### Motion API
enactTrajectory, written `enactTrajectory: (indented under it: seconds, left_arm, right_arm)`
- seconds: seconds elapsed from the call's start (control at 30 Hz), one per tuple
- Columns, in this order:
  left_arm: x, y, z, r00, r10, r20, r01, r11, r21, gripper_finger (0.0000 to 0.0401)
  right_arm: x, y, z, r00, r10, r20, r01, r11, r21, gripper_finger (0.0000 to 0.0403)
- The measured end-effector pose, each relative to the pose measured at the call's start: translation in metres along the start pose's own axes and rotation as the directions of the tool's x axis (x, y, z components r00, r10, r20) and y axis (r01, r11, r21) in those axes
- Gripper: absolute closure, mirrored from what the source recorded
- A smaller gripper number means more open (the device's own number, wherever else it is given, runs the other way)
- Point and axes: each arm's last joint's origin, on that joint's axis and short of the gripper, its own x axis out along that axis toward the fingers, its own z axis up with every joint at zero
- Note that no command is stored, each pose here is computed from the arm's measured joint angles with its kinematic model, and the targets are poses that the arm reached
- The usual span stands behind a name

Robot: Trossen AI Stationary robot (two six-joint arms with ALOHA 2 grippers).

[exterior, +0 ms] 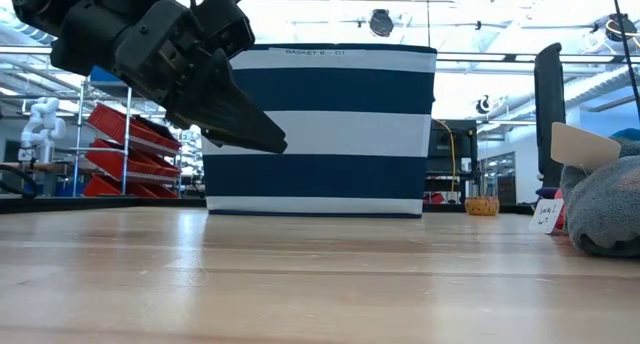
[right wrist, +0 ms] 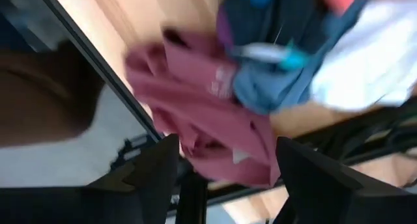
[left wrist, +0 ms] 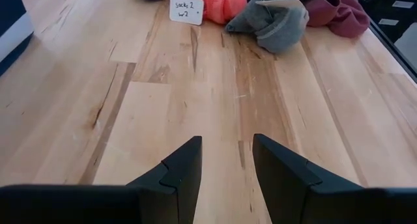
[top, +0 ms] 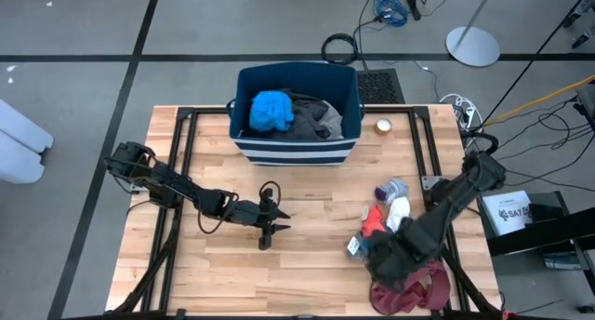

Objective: Sort clothes
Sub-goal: Put the red underwear into the blue laundry bin

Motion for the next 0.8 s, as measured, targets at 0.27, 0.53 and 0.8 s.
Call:
enactTrajectory:
  seconds: [0.27, 0.53, 0.8]
  left_arm:
    - [0.001, 0.003, 0.002, 1.0, 0.005, 0.02, -0.006, 0.999, 0.031, 0.0256]
    - [0.002, 0.009, 0.008, 0.998, 0.021, 0.06, -0.023, 0.999, 0.033, 0.0256]
    - [0.002, 0.009, 0.008, 0.998, 0.012, 0.059, -0.014, 1.0, 0.028, 0.0256]
  right_arm:
    - [0.059, 0.003, -0.033, 0.99, -0.08, -0.117, 0.076, 0.996, -0.04, 0.016]
    - [0.08, -0.01, -0.053, 0.968, -0.24, -0.081, 0.234, 0.97, -0.073, 0.016]
    - [0.114, -0.029, -0.066, 0.919, -0.351, -0.18, 0.324, 0.932, -0.16, 0.016]
